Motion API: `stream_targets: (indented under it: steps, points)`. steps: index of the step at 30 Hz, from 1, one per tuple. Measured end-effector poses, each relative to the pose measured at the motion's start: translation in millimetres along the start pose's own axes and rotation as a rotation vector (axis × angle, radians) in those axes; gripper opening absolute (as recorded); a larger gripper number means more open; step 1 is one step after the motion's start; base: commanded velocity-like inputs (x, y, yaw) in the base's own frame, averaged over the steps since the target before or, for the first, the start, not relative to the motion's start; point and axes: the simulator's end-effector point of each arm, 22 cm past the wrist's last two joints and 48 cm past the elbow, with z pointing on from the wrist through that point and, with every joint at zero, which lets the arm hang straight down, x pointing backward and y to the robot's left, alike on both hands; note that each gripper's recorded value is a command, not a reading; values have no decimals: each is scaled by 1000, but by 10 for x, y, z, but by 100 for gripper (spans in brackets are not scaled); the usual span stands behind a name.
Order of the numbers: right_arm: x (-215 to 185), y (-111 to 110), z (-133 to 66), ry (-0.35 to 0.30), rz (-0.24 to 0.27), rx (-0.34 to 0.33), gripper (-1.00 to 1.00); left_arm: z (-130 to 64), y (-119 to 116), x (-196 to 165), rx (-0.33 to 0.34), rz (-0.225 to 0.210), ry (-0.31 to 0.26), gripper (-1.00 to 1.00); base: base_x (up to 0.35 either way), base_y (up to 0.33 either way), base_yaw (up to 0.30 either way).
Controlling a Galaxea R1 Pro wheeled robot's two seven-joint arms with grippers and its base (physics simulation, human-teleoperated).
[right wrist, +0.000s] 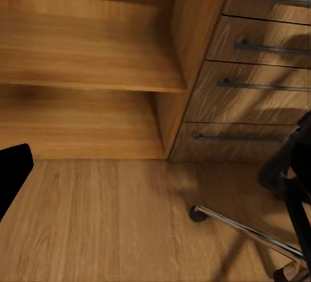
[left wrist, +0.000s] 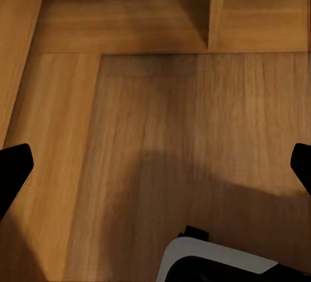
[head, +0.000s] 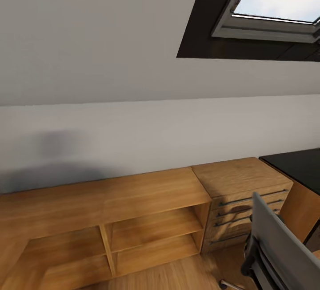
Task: In the bedroom, organize the workspace by keeping the computer under the desk, ensuring the monitor is on the desk, placing the keyboard on the desk next to the monitor, placing the mouse on the desk next to the keyboard, moving the folder from the swivel chair onto the desk next to the mouse, stacking the notebook on top of the folder with the pen on top of the notebook, and positioning the swivel chair next to the desk.
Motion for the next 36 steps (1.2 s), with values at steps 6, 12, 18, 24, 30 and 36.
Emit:
stream_targets:
  steps: [6, 12, 18, 24, 30, 36]
  points:
    - [-14, -3, 4, -4, 0, 1, 100, 2, -4, -14, 1, 0, -4, 100, 268, 222, -278]
    - [-27, -6, 11, -8, 0, 1, 100, 6, -8, -24, 2, -1, -6, 100, 114, 57, -278]
    - [-41, -8, 16, -11, 0, 2, 100, 8, -10, -35, 2, -2, -10, 100, 14, 7, -273]
    - [-55, -9, 20, -15, 0, 3, 100, 11, -12, -49, 3, -3, -13, 100, 3, 2, -261]
    - [-71, -7, 25, -19, 0, 3, 100, 13, -15, -62, 3, -4, -17, 100, 1, 0, -255]
    - [-85, -10, 29, -23, 0, 5, 100, 16, -17, -76, 4, -5, -21, 100, 0, 0, -254]
